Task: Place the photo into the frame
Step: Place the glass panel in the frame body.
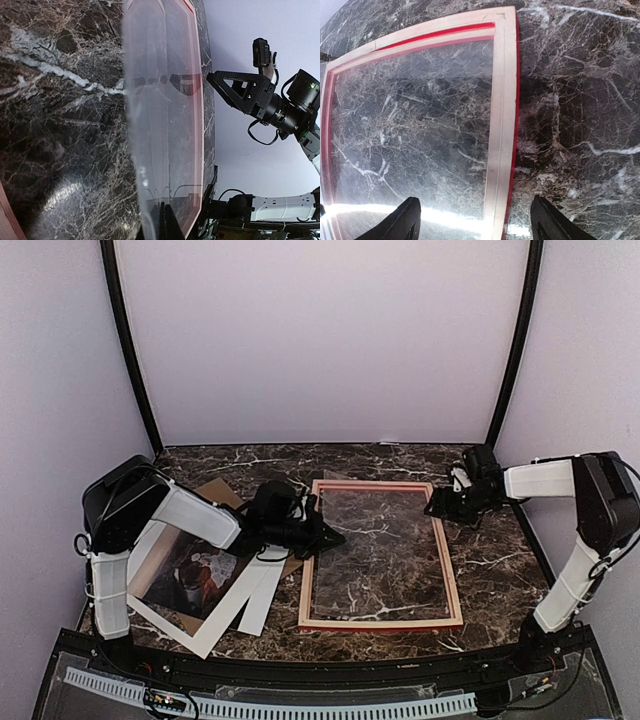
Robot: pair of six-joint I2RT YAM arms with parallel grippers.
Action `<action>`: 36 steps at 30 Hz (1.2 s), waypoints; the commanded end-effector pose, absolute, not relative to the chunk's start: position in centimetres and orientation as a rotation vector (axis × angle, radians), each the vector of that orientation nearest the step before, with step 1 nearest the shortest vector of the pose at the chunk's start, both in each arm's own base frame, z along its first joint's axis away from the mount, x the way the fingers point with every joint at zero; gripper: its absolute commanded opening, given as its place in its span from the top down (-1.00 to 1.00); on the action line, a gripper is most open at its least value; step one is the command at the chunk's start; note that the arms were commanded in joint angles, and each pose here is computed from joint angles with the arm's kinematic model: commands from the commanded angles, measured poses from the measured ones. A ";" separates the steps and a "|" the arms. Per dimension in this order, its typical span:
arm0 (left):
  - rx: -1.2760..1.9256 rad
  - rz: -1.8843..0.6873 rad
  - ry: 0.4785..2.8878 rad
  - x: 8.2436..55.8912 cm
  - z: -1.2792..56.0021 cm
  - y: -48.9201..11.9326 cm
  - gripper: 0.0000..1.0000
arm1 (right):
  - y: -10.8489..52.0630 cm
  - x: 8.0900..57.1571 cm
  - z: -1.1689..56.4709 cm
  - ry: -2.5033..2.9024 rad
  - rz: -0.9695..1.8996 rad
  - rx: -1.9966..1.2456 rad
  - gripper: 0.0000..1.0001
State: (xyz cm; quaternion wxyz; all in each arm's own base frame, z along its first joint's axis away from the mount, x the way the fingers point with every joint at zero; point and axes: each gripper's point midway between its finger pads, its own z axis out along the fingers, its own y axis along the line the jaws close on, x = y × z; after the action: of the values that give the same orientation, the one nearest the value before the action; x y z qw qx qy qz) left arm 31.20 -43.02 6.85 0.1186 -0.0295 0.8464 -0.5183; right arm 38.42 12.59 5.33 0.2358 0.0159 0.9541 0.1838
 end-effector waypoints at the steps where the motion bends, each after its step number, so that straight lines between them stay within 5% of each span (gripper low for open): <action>1: -0.018 -1.495 2.423 31.1 9.5 -42.2 1.00 | 12.3 39.1 7.9 2.540 0.463 0.027 -0.53; 23: -0.016 -1.428 2.465 31.4 8.3 -41.8 1.00 | 12.0 38.6 8.1 2.524 0.417 0.007 -0.54; 36: 0.114 -1.524 2.315 31.1 12.8 -42.6 1.00 | 12.2 38.7 8.2 2.532 0.423 0.003 -0.54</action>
State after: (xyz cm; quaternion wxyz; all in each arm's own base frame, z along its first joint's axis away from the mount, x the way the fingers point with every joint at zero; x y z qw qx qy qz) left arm 31.07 -42.21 8.03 0.1424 0.0025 0.8517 -0.5043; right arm 38.39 12.03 7.39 0.2714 0.0067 0.9490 0.1602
